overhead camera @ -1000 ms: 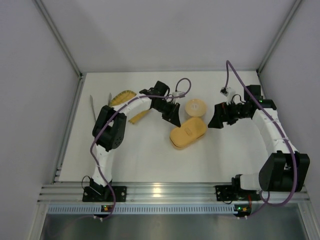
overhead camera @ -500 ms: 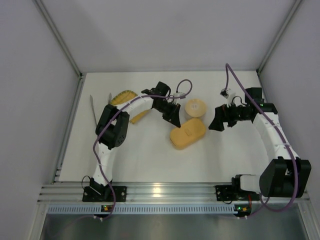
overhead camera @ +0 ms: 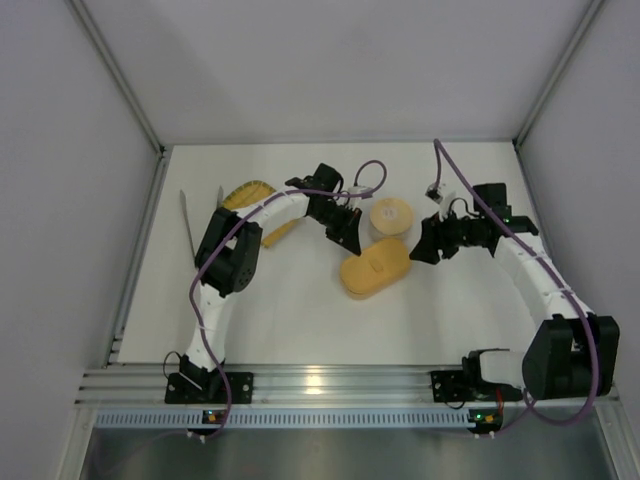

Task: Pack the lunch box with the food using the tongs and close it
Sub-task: Close the box lid on the packing box.

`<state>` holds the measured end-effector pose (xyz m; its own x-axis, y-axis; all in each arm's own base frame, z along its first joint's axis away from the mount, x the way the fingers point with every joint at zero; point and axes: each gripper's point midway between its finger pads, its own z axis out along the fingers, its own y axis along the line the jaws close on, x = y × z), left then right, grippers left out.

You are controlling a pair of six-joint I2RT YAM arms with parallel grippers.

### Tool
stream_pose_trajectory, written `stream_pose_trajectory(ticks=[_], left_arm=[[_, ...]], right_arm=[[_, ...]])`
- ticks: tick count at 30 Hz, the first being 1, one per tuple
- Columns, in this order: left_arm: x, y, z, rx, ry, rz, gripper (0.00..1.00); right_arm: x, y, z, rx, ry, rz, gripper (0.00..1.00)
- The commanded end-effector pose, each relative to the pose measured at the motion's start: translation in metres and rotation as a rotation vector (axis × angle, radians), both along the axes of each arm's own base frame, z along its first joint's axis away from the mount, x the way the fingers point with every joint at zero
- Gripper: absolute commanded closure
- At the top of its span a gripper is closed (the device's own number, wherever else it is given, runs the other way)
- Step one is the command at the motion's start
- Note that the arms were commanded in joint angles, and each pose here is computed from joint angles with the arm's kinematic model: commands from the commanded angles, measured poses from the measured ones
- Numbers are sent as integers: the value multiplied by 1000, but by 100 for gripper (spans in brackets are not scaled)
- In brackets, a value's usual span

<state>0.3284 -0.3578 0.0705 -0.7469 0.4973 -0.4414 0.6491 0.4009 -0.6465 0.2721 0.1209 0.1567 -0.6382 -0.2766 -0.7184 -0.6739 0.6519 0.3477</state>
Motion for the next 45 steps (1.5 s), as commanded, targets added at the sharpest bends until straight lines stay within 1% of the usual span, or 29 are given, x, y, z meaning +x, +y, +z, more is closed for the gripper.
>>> stream_pose_trajectory(ticks=[1,2,4,5,9,14,27,29,30,32,35,36,37,40,41,43,45], left_arm=[[6,-3,7,-11,-37,-18,100],[6,-2,6,-7,-39,-17,100],[6,-2,6,-7,-39,-15,100],[6,-2,6,-7,-41,-16,100],[6,0,6,0,-44,-17,100],[6,2,6,7,-56,-21,100],[6,3,5,13,-62,-20,99],[5,3,6,10,-62,-19,96],[6,4,8,10,-68,-18,93],[5,4,10,9,-72,-17,92],[6,4,14,9,-88,-16,86],[6,5,16,8,-90,-13,83],[6,6,16,13,-89,-10,74],[7,10,21,12,-90,8,58],[9,9,28,-5,-105,16,51],[13,14,38,-16,-111,49,47],[20,19,46,-36,-117,84,46]], right_arm=[[14,28,7,-13,-135,65,47],[8,40,3,-19,-139,99,48],[12,49,2,-30,-169,104,50],[10,58,-4,-33,-161,128,51],[18,71,-16,-49,-146,125,55],[20,76,-39,-88,-98,112,58],[26,69,-79,-213,-31,33,59],[24,70,-85,-233,-17,32,60],[25,68,-89,-249,-13,19,60],[26,64,-95,-272,1,2,62],[24,64,-101,-283,22,4,62],[24,63,-102,-282,29,4,63],[22,64,-104,-282,37,7,63],[19,64,-109,-285,57,13,63],[17,64,-112,-288,64,15,64],[16,63,-113,-290,69,18,64],[15,62,-114,-290,69,20,65]])
